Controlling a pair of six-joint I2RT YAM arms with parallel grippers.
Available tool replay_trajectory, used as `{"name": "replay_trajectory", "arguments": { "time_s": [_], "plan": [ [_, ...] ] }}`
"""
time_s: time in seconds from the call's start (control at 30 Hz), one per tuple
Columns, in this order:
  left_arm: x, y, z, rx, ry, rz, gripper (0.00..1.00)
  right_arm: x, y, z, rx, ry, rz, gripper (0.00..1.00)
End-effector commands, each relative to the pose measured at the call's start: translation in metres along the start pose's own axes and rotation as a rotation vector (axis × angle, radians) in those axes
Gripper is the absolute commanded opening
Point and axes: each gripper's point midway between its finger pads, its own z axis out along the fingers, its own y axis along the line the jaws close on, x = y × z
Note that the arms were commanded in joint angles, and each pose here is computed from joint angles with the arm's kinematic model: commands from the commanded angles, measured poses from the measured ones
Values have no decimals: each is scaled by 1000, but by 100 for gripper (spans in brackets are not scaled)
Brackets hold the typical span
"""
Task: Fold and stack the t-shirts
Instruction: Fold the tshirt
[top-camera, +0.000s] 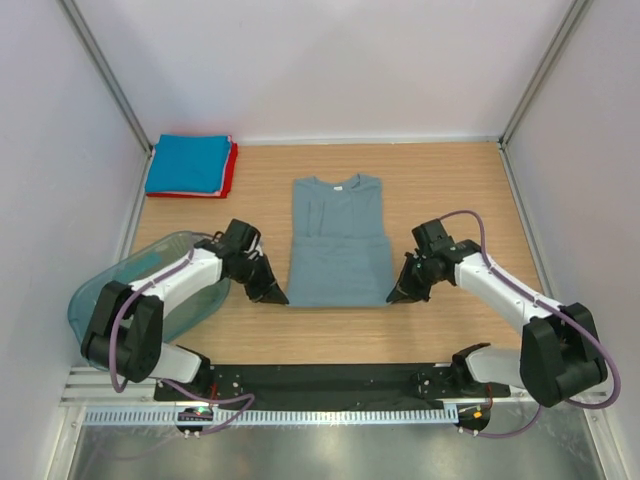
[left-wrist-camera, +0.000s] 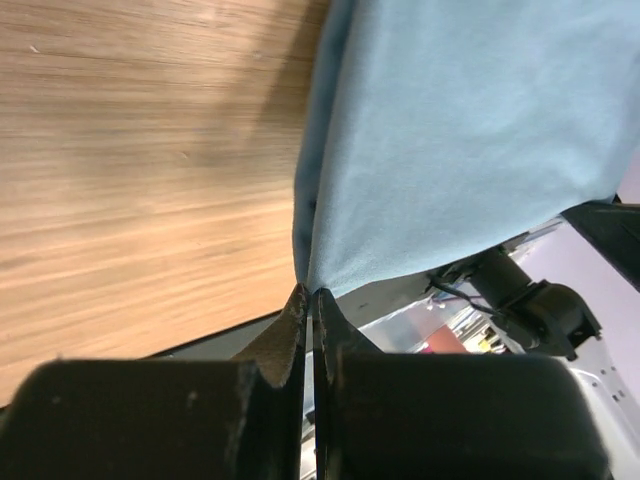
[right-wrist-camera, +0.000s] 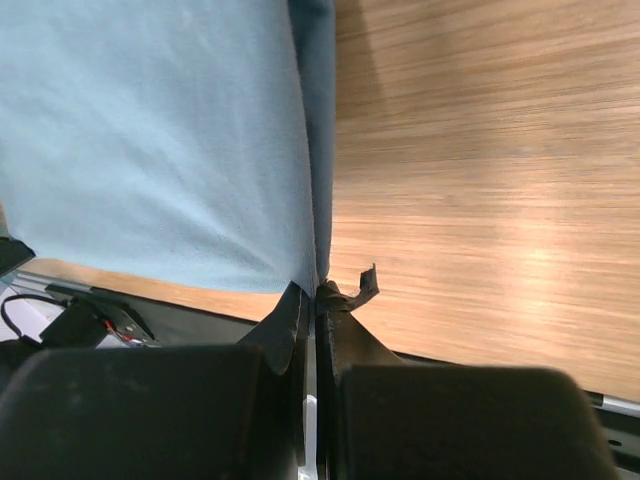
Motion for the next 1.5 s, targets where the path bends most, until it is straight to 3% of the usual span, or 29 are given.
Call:
{"name": "replay_trajectory", "arguments": {
  "time_s": [0.0, 0.3, 0.47, 0.87, 1.27, 1.47],
  "plan": [
    [-5, -13, -24, -13, -64, -2, 0, -11, 5, -25, 23, -68, -16, 1],
    [-44, -56, -79, -50, -264, 58, 0, -54, 42, -63, 23, -180, -44, 1],
    [-78, -74, -85, -58, -328, 92, 0, -87, 66, -77, 10, -241, -54, 1],
    [-191, -178, -113, 131, -518, 140, 0, -194, 117, -76, -79, -346, -51, 1],
    [-299, -189, -70, 207, -597, 92, 0, -283, 176, -40, -270, -381, -100, 2],
    [-347, -200, -39, 305, -601, 119, 0, -319, 175, -4, -302, -396, -56, 3]
  ]
}}
